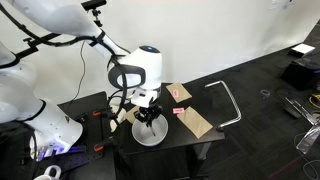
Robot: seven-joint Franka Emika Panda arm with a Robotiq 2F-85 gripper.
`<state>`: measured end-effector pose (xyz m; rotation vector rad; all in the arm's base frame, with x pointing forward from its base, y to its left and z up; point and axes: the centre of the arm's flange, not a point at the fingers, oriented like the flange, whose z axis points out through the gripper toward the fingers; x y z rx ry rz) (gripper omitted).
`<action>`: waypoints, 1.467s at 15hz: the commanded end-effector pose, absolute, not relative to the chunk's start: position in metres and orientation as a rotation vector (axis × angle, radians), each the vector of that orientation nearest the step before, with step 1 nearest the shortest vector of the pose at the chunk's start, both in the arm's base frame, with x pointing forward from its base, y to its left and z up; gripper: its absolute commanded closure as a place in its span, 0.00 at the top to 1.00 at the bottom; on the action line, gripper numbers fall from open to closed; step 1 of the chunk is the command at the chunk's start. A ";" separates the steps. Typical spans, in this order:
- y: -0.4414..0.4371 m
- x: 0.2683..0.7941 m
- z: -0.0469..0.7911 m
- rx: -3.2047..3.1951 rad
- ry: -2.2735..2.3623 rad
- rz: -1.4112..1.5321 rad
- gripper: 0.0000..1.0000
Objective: Take the pen from the bowl and put it on the table
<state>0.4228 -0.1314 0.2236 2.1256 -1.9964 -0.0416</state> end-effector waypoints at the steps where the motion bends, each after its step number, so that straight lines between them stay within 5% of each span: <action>1: -0.122 0.414 0.277 2.155 -1.939 -0.013 0.03; 11: -0.052 0.452 0.344 2.470 -1.667 0.178 0.03; 22: 0.054 0.481 0.320 2.789 -1.313 0.169 0.03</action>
